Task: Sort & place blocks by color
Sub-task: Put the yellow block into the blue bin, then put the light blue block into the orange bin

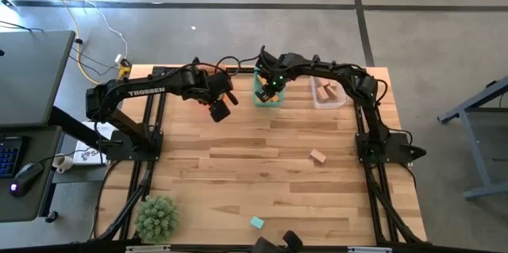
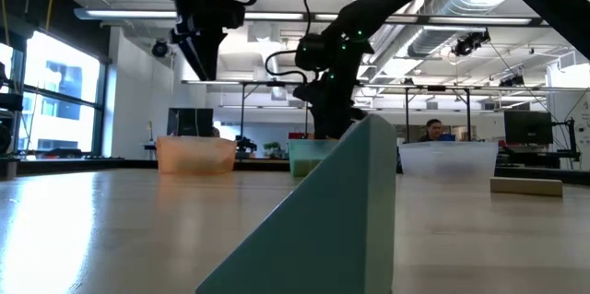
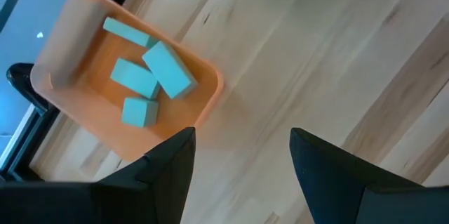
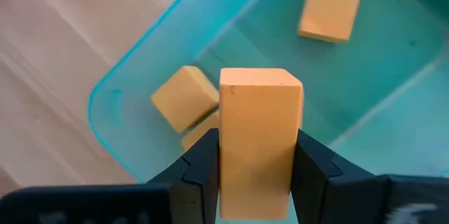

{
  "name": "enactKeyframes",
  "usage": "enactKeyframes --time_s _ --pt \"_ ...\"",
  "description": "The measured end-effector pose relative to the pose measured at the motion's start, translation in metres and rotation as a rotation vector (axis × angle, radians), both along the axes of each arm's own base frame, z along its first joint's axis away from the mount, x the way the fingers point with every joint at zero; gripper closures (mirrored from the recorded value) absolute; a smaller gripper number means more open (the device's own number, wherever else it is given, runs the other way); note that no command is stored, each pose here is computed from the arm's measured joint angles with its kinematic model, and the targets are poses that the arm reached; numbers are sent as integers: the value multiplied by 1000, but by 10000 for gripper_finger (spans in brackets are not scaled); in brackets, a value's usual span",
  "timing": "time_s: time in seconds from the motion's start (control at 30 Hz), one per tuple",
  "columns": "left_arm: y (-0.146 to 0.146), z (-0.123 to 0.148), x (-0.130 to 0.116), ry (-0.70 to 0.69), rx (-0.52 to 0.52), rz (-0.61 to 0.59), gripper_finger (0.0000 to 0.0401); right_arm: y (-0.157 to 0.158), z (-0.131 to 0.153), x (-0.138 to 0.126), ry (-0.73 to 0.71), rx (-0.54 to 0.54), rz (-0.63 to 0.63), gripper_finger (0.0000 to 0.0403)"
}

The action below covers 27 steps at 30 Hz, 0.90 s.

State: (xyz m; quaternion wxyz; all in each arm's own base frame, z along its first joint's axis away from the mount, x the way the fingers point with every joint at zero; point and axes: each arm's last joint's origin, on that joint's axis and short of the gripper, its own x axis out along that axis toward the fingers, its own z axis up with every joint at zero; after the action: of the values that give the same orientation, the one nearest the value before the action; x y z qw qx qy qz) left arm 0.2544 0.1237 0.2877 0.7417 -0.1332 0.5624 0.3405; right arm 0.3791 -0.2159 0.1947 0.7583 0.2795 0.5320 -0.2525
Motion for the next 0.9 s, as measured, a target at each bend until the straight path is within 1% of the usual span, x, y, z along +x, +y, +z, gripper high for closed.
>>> enactKeyframes --time_s 0.23,0.43,0.53,0.7,0.8,0.9 --pt "0 0 1 -19 -14 -7 181 -1 0 -1 -7 22 -12 297" --pt "0 1 4 -54 -21 -15 181 -1 0 -1 -3 26 -18 215" --pt "1 2 7 -81 -20 -28 181 -1 4 -2 9 35 -24 195" --pt "0 2 7 -90 -37 -36 181 -2 29 -4 61 18 -47 190" --pt "1 2 7 -82 -32 -54 180 0 52 -4 102 -33 -43 189" --pt "1 2 7 -72 -23 -69 180 8 74 -1 138 -107 -18 189"
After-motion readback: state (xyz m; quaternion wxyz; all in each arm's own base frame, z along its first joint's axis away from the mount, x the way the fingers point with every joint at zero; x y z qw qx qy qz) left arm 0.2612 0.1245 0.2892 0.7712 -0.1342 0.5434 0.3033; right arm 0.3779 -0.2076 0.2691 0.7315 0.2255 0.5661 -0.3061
